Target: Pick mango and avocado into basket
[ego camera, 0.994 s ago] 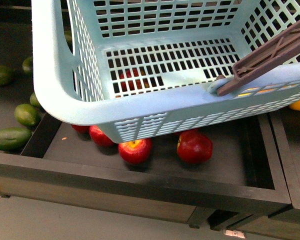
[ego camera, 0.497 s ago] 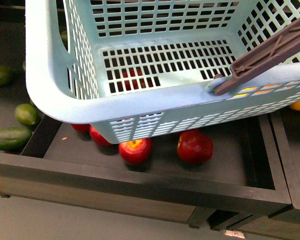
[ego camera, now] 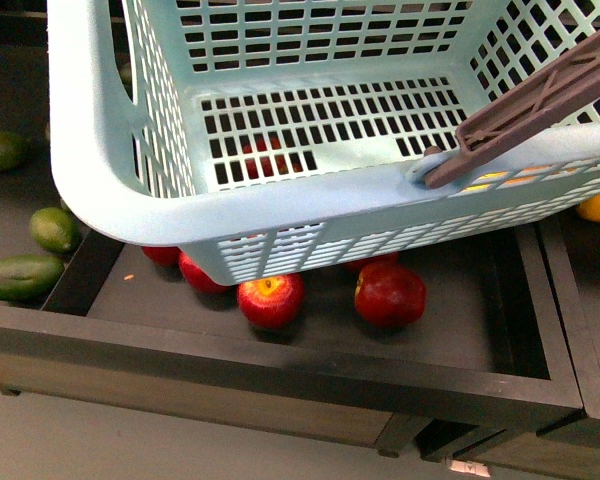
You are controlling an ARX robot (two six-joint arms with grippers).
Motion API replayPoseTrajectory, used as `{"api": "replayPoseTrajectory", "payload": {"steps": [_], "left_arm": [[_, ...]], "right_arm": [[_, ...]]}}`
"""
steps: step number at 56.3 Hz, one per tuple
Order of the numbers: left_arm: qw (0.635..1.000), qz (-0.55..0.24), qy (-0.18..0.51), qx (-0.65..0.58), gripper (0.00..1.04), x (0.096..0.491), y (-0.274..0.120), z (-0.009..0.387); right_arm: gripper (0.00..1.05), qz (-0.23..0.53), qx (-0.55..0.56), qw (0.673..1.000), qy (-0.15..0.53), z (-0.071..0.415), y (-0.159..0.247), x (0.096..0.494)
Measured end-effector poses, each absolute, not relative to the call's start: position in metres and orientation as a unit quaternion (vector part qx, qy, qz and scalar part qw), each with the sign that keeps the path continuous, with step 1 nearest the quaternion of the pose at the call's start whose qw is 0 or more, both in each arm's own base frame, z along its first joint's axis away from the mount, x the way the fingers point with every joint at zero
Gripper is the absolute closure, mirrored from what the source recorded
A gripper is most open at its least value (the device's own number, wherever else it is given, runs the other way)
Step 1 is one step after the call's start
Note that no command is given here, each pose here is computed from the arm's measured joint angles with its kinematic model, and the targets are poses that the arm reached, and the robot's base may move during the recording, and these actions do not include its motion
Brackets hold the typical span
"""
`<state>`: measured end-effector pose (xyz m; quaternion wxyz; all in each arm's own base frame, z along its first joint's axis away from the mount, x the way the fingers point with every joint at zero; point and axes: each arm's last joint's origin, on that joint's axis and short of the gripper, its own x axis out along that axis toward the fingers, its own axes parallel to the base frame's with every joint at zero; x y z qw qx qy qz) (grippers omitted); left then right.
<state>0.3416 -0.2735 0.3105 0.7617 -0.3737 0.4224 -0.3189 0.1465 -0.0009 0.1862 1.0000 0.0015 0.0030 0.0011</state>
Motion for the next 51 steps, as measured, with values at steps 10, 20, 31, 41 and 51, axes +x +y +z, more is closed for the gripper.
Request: {"api": "replayPoseTrajectory", "payload": {"steps": [10, 20, 31, 41, 51], "left_arm": [[0.760, -0.320, 0.424, -0.374, 0.92, 0.3414, -0.2737, 0.3105], [0.761, -0.320, 0.423, -0.374, 0.92, 0.3414, -0.2737, 0.3105], [0.758, -0.326, 0.426, -0.371, 0.92, 0.3376, -0.2782, 0.3105], [0.752, -0.327, 0.431, -0.376, 0.92, 0.3373, -0.2785, 0.3105], [0.758, -0.323, 0.425, -0.374, 0.92, 0.3389, -0.2763, 0.3109]], "right_arm": [[0.60, -0.001, 0.001, 1.000, 0.002, 0.1864, -0.0007, 0.1464], [0.34, -0.001, 0.001, 1.000, 0.002, 0.1864, -0.0006, 0.1464], [0.08, -0.005, 0.002, 1.000, 0.002, 0.1861, -0.0008, 0.1462], [0.09, -0.002, 0.002, 1.000, 0.001, 0.1864, -0.0006, 0.1460], [0.09, -0.001, 0.001, 1.000, 0.001, 0.1864, -0.0003, 0.1460]]}}
